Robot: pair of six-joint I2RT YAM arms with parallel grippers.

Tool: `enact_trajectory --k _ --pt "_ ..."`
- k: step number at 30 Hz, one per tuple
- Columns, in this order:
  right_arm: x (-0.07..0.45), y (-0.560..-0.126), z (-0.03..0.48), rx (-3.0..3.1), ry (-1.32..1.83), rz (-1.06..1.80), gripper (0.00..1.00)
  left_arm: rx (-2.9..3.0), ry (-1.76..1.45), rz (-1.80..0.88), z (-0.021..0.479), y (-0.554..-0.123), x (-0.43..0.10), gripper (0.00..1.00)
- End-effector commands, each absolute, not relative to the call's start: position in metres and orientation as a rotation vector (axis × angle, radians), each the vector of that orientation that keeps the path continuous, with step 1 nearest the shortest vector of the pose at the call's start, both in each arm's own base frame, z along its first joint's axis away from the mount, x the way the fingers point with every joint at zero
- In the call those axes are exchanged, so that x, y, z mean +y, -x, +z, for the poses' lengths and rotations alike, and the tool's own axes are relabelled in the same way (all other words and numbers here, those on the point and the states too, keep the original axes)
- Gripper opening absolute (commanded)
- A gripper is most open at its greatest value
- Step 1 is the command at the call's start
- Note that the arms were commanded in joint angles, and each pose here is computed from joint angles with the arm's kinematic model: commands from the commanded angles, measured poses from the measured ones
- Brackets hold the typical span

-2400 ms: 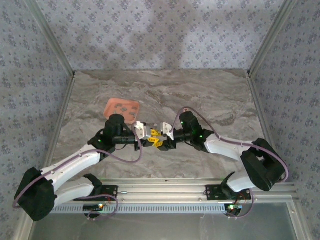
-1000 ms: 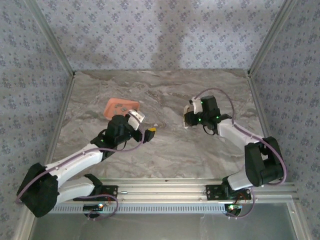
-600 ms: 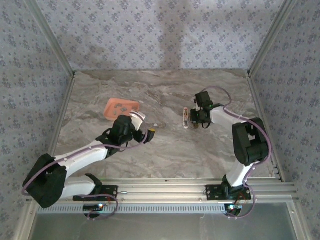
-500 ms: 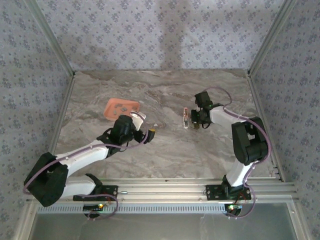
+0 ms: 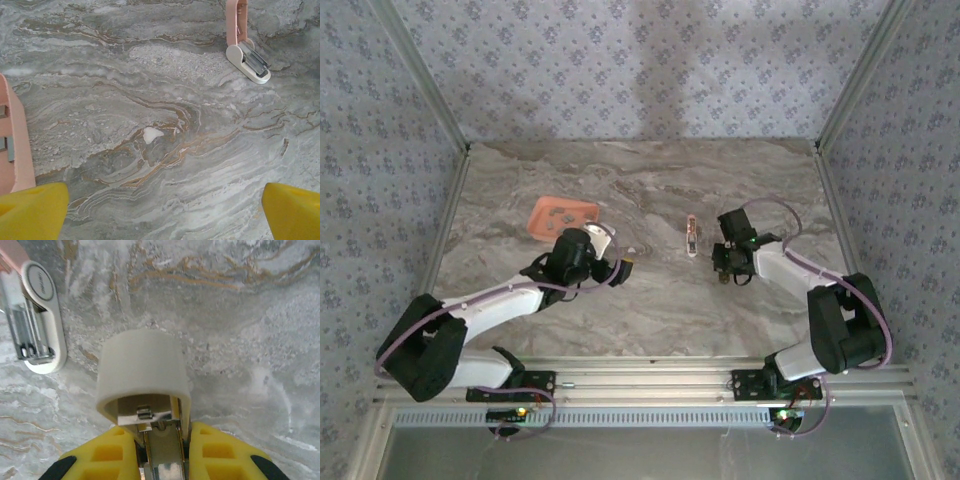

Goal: Load the staples into the stapler

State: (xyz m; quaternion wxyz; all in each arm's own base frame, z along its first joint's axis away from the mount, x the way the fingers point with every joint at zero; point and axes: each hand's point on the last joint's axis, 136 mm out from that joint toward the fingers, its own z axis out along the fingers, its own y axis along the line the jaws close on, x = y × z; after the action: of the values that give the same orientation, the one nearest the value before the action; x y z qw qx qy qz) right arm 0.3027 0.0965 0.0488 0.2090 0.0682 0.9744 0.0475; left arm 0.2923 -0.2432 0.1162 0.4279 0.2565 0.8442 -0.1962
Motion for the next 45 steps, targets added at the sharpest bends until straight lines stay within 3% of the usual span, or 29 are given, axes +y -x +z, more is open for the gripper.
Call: enact_trajectory --k 1,21,28,36,45 --pt "0.098 -0.293 0.046 2.721 -0.234 0.132 0.16 2.081 -0.624 -0.545 0.130 -0.296 -0.254 0.98" --pt "0.130 -0.277 0.036 2.762 -0.230 0.089 0.18 2.078 -0.619 -0.538 0.132 -0.293 -0.250 0.98" --pt "0.132 -0.275 0.052 2.766 -0.220 0.086 0.47 2.075 -0.600 -0.543 0.134 -0.294 -0.249 0.98" --pt "0.144 -0.308 0.113 2.634 -0.058 0.086 0.53 2.053 -0.555 -0.523 0.141 -0.298 -0.243 0.98" --pt "0.166 -0.359 0.088 2.698 0.098 0.080 0.60 2.055 -0.498 -0.489 0.143 -0.299 -0.223 0.99"
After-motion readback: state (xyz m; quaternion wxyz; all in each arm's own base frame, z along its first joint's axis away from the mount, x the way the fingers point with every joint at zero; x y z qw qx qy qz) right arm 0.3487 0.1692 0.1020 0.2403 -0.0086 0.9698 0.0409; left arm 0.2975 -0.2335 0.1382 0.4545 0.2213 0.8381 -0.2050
